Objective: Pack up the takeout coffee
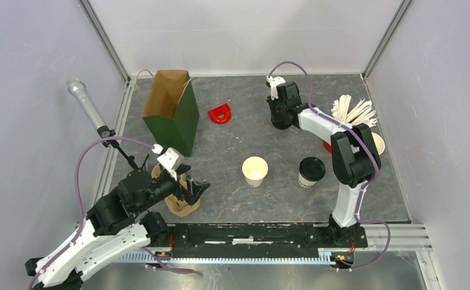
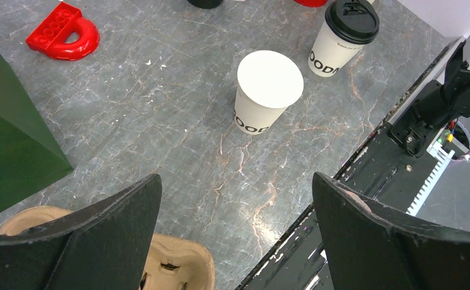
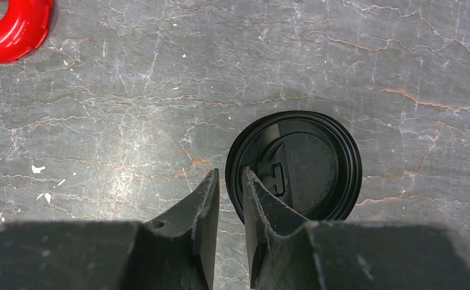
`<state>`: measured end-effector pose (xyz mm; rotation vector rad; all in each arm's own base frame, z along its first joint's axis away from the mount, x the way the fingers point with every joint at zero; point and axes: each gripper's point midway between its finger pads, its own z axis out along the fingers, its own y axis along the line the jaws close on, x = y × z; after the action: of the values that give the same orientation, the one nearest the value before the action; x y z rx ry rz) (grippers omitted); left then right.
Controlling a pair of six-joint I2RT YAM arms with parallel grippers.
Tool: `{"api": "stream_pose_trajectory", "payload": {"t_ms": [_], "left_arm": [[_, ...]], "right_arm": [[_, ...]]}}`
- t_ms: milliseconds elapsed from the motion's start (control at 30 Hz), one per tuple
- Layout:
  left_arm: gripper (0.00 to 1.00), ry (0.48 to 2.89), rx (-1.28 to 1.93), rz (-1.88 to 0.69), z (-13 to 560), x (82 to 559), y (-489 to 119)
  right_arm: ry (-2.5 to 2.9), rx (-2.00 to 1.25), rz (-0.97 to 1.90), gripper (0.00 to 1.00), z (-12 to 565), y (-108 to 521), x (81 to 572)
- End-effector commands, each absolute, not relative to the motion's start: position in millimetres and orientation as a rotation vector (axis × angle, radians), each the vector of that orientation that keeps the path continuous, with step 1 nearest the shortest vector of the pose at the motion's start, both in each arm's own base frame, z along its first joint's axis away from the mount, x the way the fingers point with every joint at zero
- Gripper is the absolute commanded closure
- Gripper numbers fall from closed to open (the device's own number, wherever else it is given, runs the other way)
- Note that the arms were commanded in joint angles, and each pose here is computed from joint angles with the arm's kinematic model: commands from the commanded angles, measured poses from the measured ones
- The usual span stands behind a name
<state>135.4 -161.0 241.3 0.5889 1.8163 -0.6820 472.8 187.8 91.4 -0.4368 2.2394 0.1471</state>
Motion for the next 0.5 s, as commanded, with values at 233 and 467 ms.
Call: {"api": "stream_pose_trajectory", "payload": {"t_ms": [233,467], "left_arm": [[0.0,1.798,0.552,-0.699,247.4,136.7,-160.5],[0.0,1.804,0.552,-0.693,246.5,137.7,-160.9]], "right_arm": [[2.209,-0.442,0.17,0.75,97.5,193.9,489.8],[2.206,-0.438,0.192,0.79,98.2,194.4,490.2]]}}
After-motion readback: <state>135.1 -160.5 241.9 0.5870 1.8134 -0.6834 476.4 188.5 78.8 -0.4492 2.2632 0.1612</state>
